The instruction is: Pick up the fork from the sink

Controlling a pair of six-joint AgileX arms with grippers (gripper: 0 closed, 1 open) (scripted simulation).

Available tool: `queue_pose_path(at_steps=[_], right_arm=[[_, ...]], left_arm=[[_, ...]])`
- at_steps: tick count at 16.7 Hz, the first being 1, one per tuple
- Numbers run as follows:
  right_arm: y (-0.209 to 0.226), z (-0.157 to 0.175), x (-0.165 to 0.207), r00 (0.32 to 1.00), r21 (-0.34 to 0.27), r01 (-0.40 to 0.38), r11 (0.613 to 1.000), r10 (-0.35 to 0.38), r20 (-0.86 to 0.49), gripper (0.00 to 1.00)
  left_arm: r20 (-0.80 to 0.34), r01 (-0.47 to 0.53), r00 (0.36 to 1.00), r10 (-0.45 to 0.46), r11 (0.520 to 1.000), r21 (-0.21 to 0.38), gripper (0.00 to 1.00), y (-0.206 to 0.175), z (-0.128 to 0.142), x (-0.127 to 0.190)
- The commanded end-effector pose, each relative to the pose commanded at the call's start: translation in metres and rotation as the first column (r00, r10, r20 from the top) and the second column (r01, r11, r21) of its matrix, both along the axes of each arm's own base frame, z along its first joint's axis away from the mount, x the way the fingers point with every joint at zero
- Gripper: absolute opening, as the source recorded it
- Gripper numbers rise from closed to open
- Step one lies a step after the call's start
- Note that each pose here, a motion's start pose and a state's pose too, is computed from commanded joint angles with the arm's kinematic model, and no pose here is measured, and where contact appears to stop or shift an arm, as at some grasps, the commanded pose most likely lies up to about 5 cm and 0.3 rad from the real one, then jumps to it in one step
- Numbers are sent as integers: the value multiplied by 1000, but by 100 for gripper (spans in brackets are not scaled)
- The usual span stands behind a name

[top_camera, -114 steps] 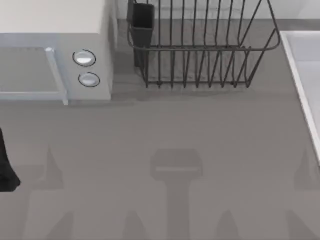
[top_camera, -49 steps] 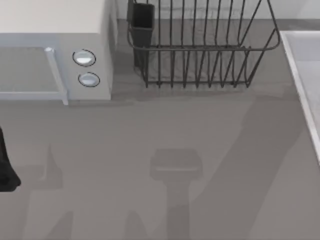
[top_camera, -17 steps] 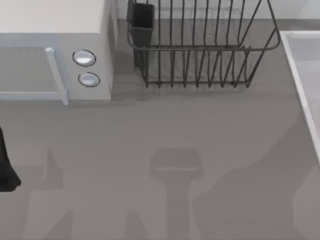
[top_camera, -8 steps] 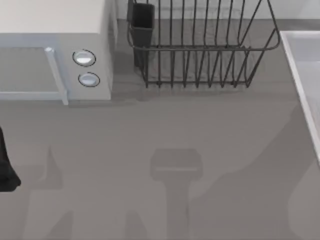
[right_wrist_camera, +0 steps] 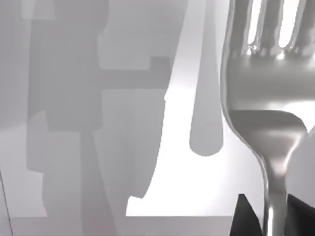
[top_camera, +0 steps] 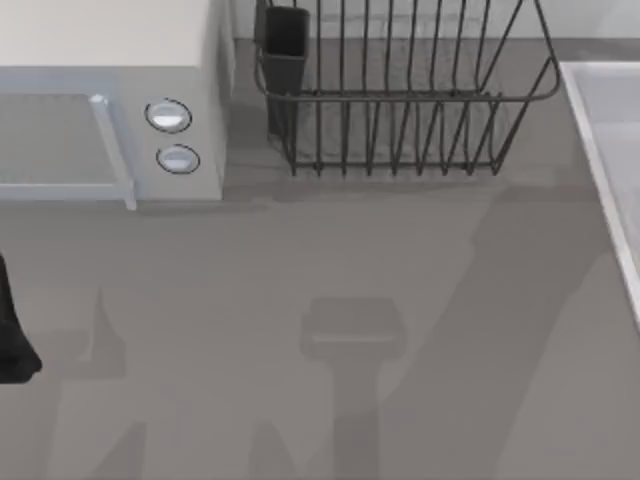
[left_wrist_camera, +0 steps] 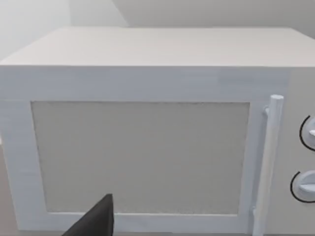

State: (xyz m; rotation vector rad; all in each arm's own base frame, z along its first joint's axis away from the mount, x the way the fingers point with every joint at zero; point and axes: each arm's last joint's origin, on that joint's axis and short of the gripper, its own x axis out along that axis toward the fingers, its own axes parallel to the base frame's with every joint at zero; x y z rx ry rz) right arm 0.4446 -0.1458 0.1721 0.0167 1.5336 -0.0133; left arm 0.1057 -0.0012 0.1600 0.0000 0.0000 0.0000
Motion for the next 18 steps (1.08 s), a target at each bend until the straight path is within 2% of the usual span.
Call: queue_pose_path(at_steps=[2, 7, 9, 11, 14, 18], right_arm=[[1, 12, -2, 1000, -3, 0, 1000, 0, 8, 0], [2, 11, -1, 1000, -2, 0, 1000, 0, 6, 0], [19, 16, -1, 1000, 0, 0, 1000, 0, 2, 0], [54, 26, -3, 1000, 4, 1, 1000, -1, -6, 0], [133, 46, -19, 1000, 6, -2, 1000, 2, -19, 0], [245, 74, -78, 999, 4, -9, 1000, 10, -33, 0]], left_arm=[[0, 0, 1000, 0, 1000, 0, 100, 0, 0, 0], [0, 0, 1000, 0, 1000, 0, 100, 0, 0, 0], [0, 0, 1000, 0, 1000, 0, 100, 0, 0, 0], [0, 0, 1000, 0, 1000, 0, 100, 0, 0, 0], [0, 0, 1000, 0, 1000, 0, 100, 0, 0, 0], [0, 0, 1000, 0, 1000, 0, 100, 0, 0, 0]])
